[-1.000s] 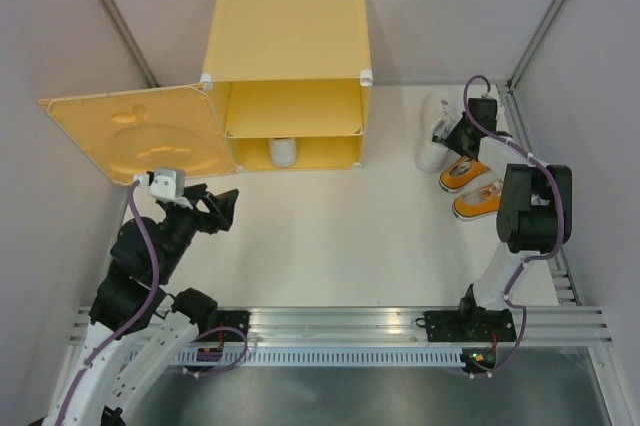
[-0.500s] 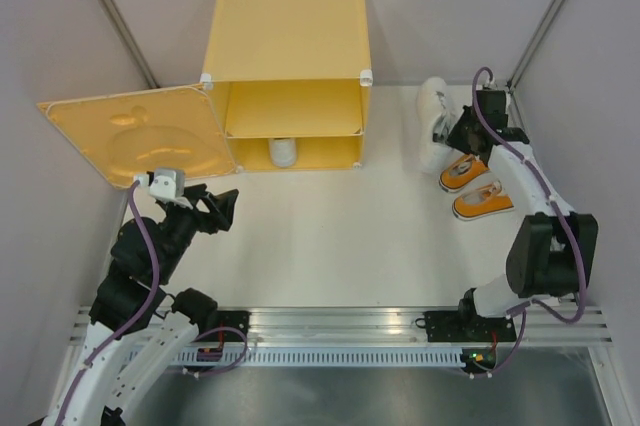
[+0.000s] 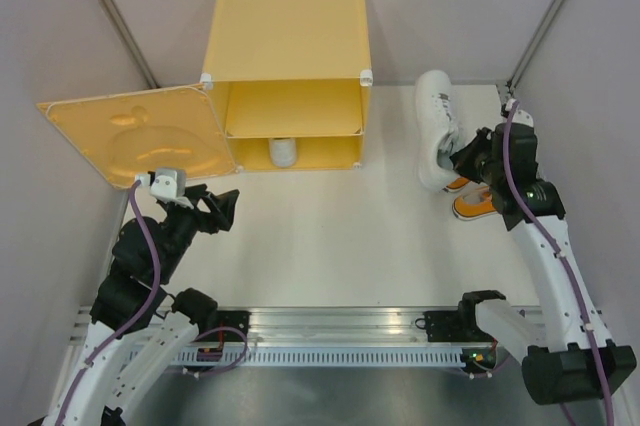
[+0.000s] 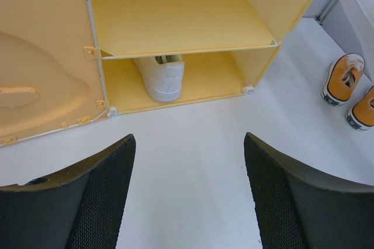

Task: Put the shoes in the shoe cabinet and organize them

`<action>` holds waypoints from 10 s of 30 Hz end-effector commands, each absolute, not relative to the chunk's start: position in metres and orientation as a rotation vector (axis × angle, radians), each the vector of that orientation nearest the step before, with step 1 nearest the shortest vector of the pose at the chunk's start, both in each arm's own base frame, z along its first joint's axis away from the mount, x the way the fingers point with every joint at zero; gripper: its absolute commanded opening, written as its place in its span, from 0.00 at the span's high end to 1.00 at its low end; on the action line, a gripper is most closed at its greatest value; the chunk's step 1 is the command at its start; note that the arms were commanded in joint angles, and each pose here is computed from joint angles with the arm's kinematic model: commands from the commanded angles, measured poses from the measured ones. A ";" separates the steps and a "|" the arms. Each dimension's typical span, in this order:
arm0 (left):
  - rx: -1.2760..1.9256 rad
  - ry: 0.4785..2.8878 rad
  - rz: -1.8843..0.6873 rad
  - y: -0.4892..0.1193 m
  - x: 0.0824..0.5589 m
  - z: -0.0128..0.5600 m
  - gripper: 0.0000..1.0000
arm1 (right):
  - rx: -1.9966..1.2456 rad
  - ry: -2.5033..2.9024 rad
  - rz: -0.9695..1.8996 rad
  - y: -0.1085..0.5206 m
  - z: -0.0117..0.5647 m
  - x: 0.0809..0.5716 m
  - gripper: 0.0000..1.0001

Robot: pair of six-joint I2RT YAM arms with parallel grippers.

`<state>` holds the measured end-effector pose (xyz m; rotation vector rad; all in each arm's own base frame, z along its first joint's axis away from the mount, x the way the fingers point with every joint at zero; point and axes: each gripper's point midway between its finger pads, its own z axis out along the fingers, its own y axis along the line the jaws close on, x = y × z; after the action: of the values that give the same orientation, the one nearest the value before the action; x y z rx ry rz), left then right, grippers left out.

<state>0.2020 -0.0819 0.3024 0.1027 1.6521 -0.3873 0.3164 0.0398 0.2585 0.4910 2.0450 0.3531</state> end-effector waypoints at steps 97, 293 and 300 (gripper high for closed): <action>0.128 1.632 -0.393 -0.087 0.205 0.306 0.15 | 0.447 1.965 0.450 0.322 0.154 0.447 0.58; 0.177 1.590 -0.452 -0.096 0.191 0.312 0.09 | 0.766 1.803 0.710 0.312 0.174 0.445 0.42; 0.176 1.592 -0.445 -0.096 0.192 0.312 0.09 | 0.655 1.865 0.764 0.315 0.175 0.420 0.48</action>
<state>0.1889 -0.0961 0.3043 0.1701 1.6259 -0.4622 0.4284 0.3113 0.1409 0.7182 1.9128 0.6668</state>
